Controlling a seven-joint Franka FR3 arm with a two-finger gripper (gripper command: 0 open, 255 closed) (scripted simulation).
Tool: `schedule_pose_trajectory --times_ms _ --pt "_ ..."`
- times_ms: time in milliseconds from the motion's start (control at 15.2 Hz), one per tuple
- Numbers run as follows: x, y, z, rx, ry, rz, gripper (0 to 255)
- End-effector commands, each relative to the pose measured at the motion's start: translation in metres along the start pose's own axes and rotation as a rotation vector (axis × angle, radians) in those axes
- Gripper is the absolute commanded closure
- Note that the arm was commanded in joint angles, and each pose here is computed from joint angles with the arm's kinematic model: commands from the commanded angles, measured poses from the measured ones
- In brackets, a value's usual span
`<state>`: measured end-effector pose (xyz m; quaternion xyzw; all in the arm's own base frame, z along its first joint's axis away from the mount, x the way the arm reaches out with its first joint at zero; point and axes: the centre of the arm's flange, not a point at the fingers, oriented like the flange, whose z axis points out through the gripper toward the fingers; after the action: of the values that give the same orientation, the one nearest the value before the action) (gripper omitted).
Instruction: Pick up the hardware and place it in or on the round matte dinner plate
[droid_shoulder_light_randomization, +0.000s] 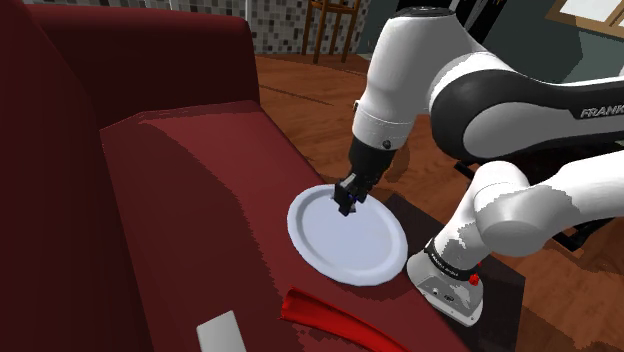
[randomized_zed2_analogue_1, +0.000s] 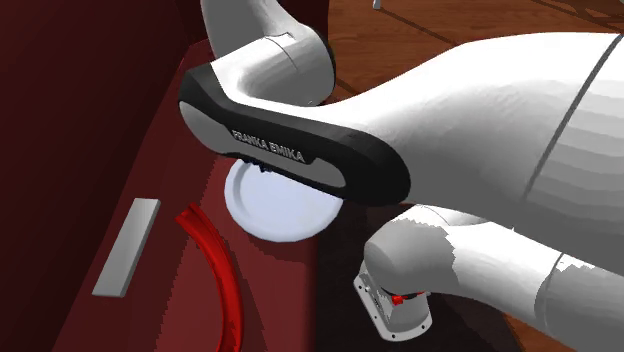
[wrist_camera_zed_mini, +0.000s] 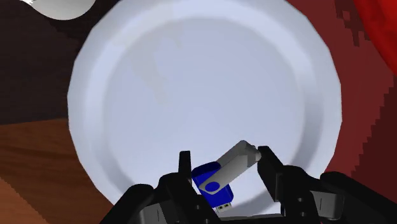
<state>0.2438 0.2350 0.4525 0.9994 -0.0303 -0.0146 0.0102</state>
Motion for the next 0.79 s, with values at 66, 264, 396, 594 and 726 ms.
schedule_pose_trajectory --times_ms 66,264,396,594,726 --pt "-0.024 0.02 0.004 0.001 -0.001 0.0 255" --pt "-0.023 0.019 0.02 0.001 -0.001 0.0 255" --pt "-0.023 0.019 0.03 0.001 -0.001 0.0 255" --pt "-0.022 0.019 0.046 0.001 -0.001 0.0 255" --pt "-0.022 0.019 0.057 0.001 -0.001 0.0 255"
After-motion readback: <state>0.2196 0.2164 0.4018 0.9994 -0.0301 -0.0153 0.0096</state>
